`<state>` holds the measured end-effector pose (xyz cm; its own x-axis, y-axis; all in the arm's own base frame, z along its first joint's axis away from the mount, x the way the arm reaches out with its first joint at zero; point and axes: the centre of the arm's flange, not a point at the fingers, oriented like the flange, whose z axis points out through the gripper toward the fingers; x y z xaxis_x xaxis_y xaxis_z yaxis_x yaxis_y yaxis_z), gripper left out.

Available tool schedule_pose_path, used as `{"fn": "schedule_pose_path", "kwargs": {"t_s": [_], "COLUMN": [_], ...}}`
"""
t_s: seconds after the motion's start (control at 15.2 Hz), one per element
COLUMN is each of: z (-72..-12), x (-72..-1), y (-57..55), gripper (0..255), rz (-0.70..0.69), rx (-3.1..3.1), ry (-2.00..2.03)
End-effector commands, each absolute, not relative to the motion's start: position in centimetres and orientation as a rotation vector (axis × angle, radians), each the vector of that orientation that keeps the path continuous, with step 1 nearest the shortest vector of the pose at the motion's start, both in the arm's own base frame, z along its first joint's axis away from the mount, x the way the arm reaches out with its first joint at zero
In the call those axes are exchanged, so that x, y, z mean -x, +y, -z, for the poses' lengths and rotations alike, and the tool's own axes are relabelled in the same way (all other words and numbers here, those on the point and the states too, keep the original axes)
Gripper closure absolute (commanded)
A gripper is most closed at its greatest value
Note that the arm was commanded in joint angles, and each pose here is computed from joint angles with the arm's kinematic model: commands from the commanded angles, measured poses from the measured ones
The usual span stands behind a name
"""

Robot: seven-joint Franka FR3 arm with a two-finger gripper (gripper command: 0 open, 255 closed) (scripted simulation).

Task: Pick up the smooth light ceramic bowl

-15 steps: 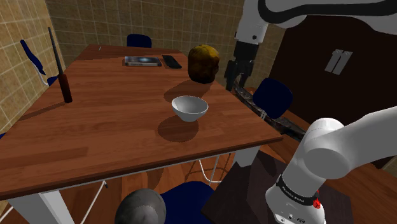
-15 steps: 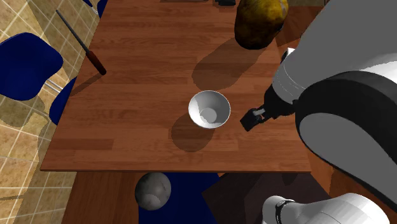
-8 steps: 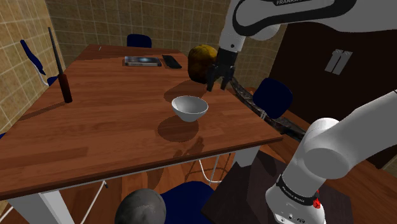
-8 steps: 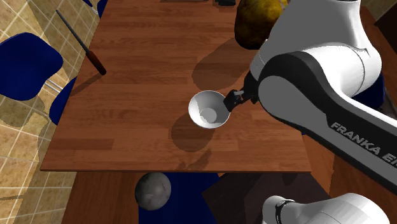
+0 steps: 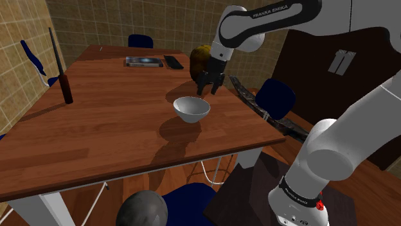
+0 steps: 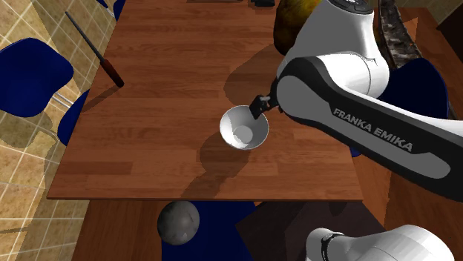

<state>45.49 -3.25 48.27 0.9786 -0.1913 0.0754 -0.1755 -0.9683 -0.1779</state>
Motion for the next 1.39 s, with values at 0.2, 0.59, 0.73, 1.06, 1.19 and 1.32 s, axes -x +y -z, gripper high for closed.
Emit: {"fn": "schedule_pose_path", "kwargs": {"t_s": [0.2,0.59,0.73,1.06,1.19,1.32], "z": [-45.9,-45.9,-45.9,-46.9,-48.0,-49.0], "x": [-45.5,-45.5,-45.5,-45.5,-45.5,-45.5], "y": [-3.2,-3.1,-3.1,-3.2,-3.2,-3.2], "gripper": [0,255,255,255,255,255], "rz": [0.139,0.139,0.139,0.139,0.139,0.139], "rx": [2.954,2.954,2.954,2.954,2.954,2.954], "ry": [0.276,0.276,0.276,0.276,0.276,0.276]}}
